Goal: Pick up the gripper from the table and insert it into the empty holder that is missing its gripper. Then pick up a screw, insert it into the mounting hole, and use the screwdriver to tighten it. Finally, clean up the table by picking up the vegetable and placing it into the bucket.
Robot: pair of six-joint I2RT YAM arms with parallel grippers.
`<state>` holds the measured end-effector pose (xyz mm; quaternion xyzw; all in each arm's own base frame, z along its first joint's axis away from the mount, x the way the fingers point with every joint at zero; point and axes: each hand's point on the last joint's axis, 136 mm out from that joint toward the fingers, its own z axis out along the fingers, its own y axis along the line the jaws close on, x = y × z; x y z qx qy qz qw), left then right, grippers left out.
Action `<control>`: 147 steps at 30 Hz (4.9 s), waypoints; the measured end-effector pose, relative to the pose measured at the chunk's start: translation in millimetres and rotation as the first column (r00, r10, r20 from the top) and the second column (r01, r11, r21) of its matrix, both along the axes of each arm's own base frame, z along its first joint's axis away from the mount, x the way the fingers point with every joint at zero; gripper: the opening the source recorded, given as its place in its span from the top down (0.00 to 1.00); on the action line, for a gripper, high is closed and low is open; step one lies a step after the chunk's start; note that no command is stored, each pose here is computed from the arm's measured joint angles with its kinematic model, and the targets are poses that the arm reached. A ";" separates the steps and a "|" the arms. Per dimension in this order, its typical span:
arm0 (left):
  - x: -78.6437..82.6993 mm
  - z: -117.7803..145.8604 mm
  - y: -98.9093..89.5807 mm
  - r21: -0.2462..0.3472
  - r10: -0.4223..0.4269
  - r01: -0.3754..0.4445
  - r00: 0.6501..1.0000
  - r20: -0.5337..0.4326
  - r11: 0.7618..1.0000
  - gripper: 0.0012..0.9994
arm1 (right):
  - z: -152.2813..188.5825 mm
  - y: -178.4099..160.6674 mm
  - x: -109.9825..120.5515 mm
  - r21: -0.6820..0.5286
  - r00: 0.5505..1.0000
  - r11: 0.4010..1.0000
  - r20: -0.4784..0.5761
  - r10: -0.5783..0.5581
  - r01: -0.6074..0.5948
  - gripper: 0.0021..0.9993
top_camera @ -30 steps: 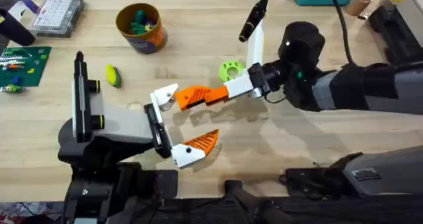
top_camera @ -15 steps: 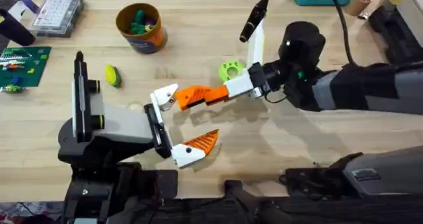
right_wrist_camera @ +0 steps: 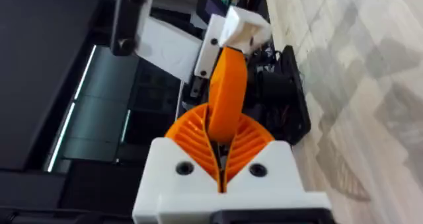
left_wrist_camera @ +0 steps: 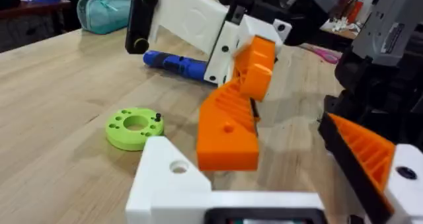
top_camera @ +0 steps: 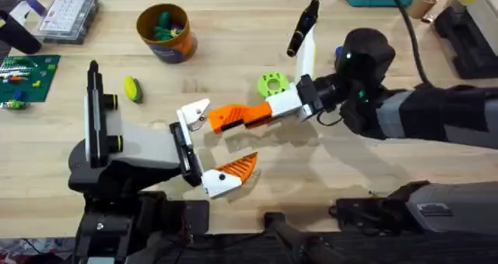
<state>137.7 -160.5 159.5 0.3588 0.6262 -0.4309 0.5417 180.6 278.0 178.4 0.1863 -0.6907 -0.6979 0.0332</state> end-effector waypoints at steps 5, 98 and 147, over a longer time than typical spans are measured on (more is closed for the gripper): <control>0.0 0.0 0.0 0.000 0.000 0.000 1.000 0.000 1.000 0.01 | 4.0 -3.3 -5.3 0.038 0.998 0.999 0.050 -0.026 0.024 0.98; 0.5 0.0 0.2 0.000 0.003 -0.003 1.000 -0.001 1.000 0.01 | -12.3 13.4 -3.2 0.057 0.992 0.991 0.037 -0.119 0.117 0.98; 7.2 0.1 3.5 0.001 0.045 -0.045 0.999 -0.003 0.999 0.01 | -14.8 47.3 14.4 0.059 0.997 0.995 0.022 -0.076 0.074 0.98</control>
